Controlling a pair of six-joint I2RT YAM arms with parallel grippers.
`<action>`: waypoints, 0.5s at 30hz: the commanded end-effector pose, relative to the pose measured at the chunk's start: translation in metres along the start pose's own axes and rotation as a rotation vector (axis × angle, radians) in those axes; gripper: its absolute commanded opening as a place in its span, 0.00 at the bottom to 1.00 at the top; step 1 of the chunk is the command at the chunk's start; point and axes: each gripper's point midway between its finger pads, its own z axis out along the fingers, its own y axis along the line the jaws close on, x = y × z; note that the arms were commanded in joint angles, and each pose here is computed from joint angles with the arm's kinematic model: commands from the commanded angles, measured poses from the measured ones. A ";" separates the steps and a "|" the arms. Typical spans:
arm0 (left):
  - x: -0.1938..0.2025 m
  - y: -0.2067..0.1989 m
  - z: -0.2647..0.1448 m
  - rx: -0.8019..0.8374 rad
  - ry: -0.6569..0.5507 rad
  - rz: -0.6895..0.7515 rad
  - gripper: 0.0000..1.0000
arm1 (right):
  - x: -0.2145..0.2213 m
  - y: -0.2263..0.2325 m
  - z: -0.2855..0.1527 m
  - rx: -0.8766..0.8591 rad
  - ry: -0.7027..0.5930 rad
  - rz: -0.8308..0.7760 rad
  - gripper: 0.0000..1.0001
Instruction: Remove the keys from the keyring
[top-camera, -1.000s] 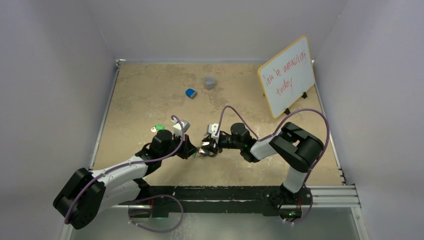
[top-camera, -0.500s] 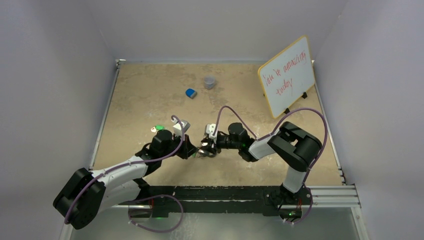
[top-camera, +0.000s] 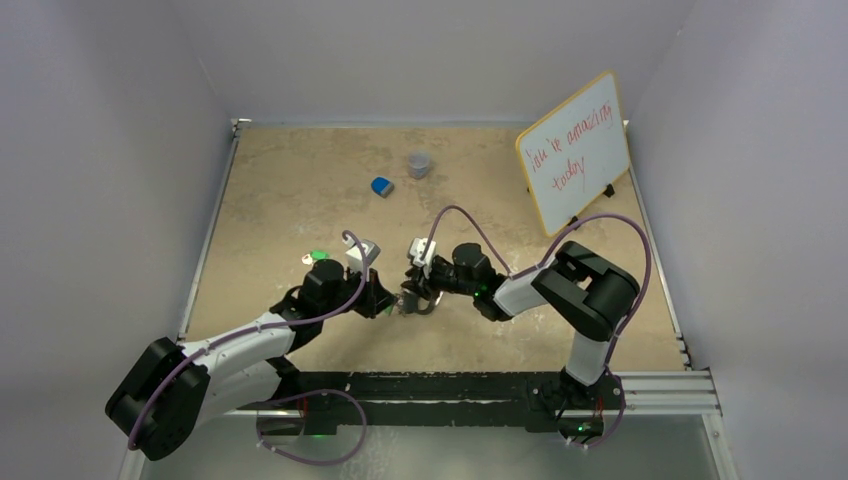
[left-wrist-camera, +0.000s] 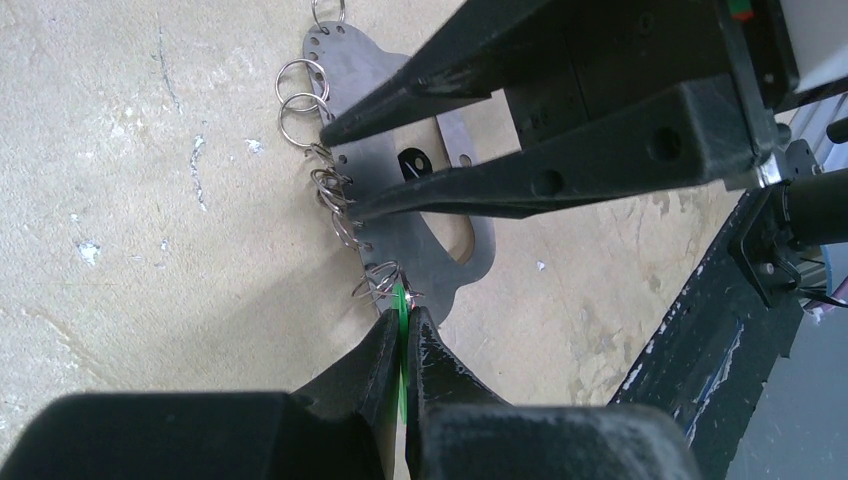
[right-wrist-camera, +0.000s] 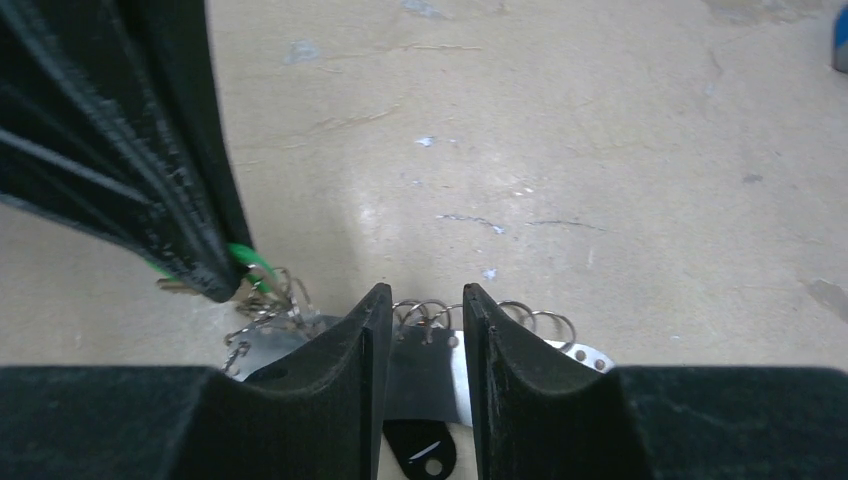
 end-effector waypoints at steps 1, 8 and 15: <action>-0.013 -0.009 -0.001 0.041 -0.053 0.021 0.00 | -0.006 -0.014 0.007 0.072 0.003 0.028 0.35; -0.013 -0.006 -0.001 0.023 -0.055 0.018 0.00 | -0.013 -0.003 -0.008 0.024 -0.031 -0.059 0.36; -0.013 -0.005 -0.001 0.021 -0.054 0.021 0.00 | -0.030 0.024 -0.032 -0.108 -0.133 -0.295 0.36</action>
